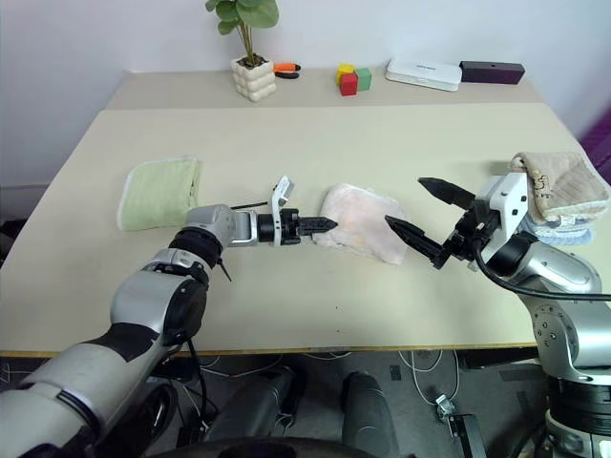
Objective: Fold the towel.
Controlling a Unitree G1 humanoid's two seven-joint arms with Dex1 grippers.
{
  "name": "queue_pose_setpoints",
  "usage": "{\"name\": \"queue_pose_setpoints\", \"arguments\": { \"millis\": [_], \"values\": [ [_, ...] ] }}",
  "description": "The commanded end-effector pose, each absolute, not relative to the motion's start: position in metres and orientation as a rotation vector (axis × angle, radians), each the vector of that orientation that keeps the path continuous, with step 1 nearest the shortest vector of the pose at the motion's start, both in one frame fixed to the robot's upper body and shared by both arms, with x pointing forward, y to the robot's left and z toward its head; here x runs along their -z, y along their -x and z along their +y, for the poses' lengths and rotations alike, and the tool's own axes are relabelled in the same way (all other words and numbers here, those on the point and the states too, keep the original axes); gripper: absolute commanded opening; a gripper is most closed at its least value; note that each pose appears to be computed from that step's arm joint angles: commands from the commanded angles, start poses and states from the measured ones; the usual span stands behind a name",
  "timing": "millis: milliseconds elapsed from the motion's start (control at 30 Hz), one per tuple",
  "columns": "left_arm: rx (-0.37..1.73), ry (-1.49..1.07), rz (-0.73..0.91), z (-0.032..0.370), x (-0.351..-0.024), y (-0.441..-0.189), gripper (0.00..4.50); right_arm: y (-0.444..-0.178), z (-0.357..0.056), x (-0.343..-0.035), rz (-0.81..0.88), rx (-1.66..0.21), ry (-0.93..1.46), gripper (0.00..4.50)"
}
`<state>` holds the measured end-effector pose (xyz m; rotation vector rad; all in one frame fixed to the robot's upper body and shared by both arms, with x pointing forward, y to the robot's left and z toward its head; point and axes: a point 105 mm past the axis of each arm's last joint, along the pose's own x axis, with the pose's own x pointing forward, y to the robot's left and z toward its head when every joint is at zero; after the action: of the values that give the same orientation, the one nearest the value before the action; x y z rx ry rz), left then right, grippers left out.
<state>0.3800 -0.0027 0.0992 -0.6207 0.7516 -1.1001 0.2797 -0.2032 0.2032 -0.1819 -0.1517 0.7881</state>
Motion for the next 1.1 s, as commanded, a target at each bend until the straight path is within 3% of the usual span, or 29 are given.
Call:
{"name": "queue_pose_setpoints", "arguments": {
  "millis": [33,133,333,533,667,867,1100],
  "values": [
    [1.06,0.656,0.805,-0.005,-0.085,-0.376,0.08,-0.274,-0.201,-0.216,-0.206,-0.794,0.221,4.5],
    [1.062,0.676,0.777,-0.006,-0.09,-0.378,0.08,-0.272,-0.201,-0.214,-0.192,-0.806,0.227,4.5],
    [0.957,0.832,0.52,0.02,-0.129,-0.412,0.08,-0.272,-0.198,-0.209,-0.174,-0.813,0.222,4.5],
    [0.802,0.917,0.279,0.064,-0.165,-0.44,0.08,-0.272,-0.195,-0.207,-0.167,-0.828,0.212,4.5],
    [0.651,0.813,-0.011,0.12,-0.202,-0.453,0.08,-0.273,-0.193,-0.207,-0.167,-0.865,0.188,4.5],
    [0.517,0.73,-0.236,0.165,-0.244,-0.449,0.08,-0.274,-0.186,-0.208,-0.168,-0.941,0.157,4.5],
    [0.284,0.578,-0.432,0.239,-0.269,-0.414,0.08,-0.286,-0.179,-0.209,-0.163,-1.006,0.154,4.5]
  ]
}}
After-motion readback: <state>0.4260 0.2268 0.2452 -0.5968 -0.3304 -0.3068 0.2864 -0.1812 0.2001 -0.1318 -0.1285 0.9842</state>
